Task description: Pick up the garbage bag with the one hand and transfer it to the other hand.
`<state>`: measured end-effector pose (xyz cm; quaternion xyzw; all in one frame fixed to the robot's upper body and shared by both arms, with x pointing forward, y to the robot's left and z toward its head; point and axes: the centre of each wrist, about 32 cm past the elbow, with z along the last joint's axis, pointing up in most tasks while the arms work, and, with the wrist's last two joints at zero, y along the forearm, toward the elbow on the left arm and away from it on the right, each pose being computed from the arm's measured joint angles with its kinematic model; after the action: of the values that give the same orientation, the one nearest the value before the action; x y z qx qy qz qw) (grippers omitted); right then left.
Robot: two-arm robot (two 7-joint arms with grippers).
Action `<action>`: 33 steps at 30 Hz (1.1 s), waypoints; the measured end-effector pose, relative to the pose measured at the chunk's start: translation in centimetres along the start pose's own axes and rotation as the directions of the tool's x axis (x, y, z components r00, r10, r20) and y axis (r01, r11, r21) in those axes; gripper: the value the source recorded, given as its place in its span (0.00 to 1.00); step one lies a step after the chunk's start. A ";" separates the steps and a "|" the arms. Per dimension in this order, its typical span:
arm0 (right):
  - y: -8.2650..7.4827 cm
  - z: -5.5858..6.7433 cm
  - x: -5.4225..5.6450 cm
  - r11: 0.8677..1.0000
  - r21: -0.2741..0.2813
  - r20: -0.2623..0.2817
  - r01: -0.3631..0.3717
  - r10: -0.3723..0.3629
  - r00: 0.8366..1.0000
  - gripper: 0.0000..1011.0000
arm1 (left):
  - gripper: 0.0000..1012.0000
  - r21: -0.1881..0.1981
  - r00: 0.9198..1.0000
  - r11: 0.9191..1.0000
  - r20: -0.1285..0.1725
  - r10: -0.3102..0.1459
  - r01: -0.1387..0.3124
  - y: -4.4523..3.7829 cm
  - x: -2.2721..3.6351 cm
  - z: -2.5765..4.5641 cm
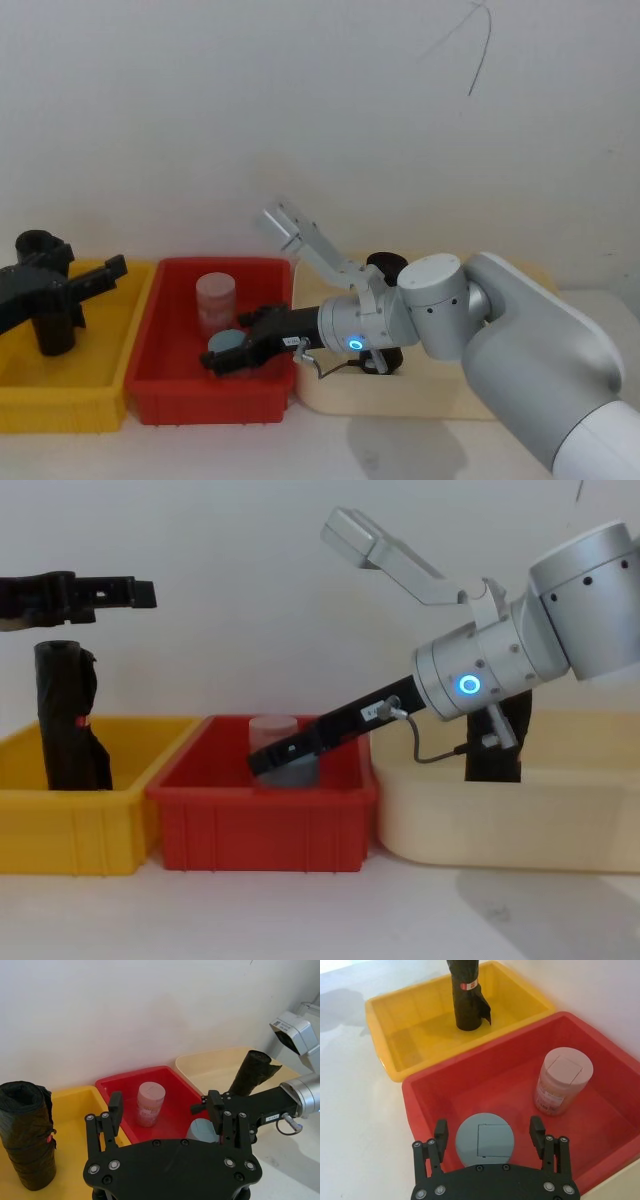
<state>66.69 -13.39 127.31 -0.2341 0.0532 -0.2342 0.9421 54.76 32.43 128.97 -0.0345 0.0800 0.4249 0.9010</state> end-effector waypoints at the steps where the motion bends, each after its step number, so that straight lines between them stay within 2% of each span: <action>1: 0.0 0.0 0.0 1.000 -0.001 0.000 0.001 -0.001 1.000 0.99 | 0.99 0.000 1.000 1.000 0.000 0.000 0.000 0.00 0.00 0.00; 10: 0.0 -0.6 0.3 1.000 -0.015 -0.006 0.010 -0.010 1.000 0.98 | 0.99 0.000 1.000 1.000 0.000 0.000 0.000 0.00 0.00 0.00; 17: 0.0 -1.2 0.5 1.000 -0.020 -0.006 0.008 -0.008 1.000 0.84 | 0.99 0.000 1.000 1.000 0.000 0.000 0.000 0.00 0.00 0.00; 19: -0.1 -1.4 0.6 1.000 -0.021 -0.005 0.006 -0.006 1.000 0.75 | 0.99 0.000 1.000 1.000 0.000 0.000 0.000 0.00 0.00 0.00; 24: -0.1 -1.5 0.7 1.000 -0.020 -0.004 0.004 -0.004 1.000 0.64 | 0.99 0.000 1.000 1.000 0.000 0.000 0.000 0.00 0.00 0.00; 33: -0.3 -1.5 0.9 1.000 -0.008 -0.009 0.010 -0.010 1.000 0.64 | 0.99 0.000 1.000 1.000 0.000 0.000 0.000 0.00 0.00 0.00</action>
<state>67.05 -14.65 126.08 -0.2372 0.0572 -0.2399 0.9396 54.76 32.43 128.97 -0.0344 0.0800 0.4250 0.9010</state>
